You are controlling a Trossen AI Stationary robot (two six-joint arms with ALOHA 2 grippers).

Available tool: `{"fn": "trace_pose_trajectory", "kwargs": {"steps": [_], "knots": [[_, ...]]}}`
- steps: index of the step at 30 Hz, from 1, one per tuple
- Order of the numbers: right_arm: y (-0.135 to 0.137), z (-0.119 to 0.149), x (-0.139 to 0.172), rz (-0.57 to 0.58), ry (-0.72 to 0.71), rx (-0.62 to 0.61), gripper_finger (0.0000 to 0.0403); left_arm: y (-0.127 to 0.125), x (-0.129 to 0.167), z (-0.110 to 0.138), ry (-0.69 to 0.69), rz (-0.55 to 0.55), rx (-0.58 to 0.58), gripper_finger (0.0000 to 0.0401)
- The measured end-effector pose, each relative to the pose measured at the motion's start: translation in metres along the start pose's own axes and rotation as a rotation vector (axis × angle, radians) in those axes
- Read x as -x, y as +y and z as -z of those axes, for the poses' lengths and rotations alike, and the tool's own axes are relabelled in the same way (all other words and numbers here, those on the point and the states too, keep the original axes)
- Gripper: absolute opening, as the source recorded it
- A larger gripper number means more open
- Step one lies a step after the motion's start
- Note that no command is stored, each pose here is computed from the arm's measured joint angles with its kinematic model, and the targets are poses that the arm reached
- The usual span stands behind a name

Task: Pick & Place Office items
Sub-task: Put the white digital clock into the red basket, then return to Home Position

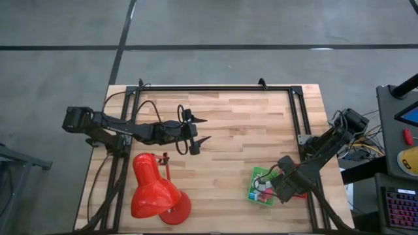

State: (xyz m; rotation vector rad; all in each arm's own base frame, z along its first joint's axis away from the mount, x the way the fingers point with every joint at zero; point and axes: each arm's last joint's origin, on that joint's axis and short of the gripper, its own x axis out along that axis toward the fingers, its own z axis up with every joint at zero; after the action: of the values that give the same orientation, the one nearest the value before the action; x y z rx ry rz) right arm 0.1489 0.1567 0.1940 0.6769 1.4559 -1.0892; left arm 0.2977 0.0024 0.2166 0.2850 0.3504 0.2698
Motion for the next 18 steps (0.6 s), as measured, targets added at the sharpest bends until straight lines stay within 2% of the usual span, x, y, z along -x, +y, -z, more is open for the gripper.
{"fn": "trace_pose_trajectory", "kwargs": {"steps": [7,18], "knots": [[-0.006,-0.002,0.018,0.069,-0.014,-0.002,0.0245,0.0,0.0,0.0,0.0,0.0,0.0,0.0336],[-0.005,-0.001,0.031,0.046,-0.009,-0.001,0.0242,0.0,0.0,0.0,0.0,0.0,0.0,0.0337]]}}
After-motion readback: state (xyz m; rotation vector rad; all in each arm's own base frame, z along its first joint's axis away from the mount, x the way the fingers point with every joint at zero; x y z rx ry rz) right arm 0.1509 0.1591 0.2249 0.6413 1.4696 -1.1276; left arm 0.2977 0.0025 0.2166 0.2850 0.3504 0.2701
